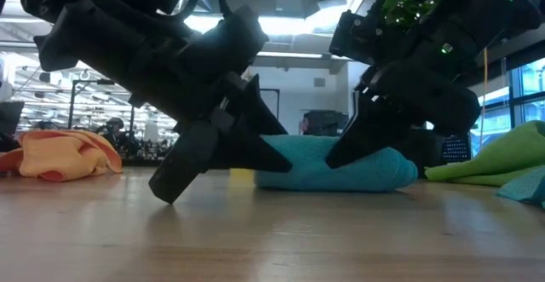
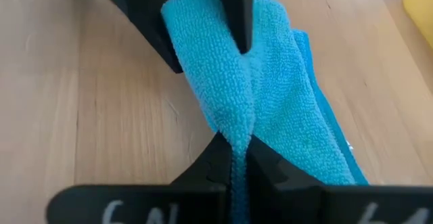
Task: Fold microfiber towels
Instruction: Stack the left folded blue microfiber towel on top of the yellow microfiber towel in the bin
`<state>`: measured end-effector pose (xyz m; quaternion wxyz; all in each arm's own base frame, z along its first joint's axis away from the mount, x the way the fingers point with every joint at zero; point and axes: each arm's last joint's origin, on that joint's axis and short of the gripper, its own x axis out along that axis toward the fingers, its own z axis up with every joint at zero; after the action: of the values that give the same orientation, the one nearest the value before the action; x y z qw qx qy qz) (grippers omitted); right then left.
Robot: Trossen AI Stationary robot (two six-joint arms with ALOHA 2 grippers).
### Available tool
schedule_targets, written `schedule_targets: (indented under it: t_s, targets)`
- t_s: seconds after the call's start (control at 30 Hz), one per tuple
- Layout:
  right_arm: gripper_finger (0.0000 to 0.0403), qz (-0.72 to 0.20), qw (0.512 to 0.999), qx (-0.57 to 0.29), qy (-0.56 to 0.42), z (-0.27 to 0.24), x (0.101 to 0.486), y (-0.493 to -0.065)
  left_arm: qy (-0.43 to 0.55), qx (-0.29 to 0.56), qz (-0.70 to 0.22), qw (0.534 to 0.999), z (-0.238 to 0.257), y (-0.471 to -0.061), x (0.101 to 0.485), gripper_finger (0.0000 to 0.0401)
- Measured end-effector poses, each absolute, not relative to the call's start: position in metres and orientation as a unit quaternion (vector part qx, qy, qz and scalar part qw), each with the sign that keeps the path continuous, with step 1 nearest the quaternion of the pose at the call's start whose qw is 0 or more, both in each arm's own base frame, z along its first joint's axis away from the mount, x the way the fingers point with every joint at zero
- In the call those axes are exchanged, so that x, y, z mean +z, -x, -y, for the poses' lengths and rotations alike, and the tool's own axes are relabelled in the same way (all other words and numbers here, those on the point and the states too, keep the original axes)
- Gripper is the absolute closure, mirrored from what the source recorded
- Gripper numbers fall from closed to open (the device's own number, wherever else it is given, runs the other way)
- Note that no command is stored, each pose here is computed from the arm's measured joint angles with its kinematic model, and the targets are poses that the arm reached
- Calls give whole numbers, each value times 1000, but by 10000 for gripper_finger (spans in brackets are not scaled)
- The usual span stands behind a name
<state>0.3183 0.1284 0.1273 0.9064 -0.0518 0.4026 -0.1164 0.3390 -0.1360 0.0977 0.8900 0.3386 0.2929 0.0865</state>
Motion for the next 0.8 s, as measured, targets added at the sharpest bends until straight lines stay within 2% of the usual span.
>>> schedule_targets:
  t_s: [0.13,0.27,0.63,0.8]
  targets:
    - [378,-398,906,-126,71,-128,128,-318,-327,91,-293,894,135,-339,97,316]
    - [345,-392,902,-150,104,-126,128,-317,-301,103,-294,902,131,-341,96,387]
    - [170,-405,894,-105,160,-157,126,-298,-274,116,-295,908,126,-342,96,399]
    - [128,-419,876,-158,179,-154,122,-287,-273,116,-293,909,126,-342,96,400]
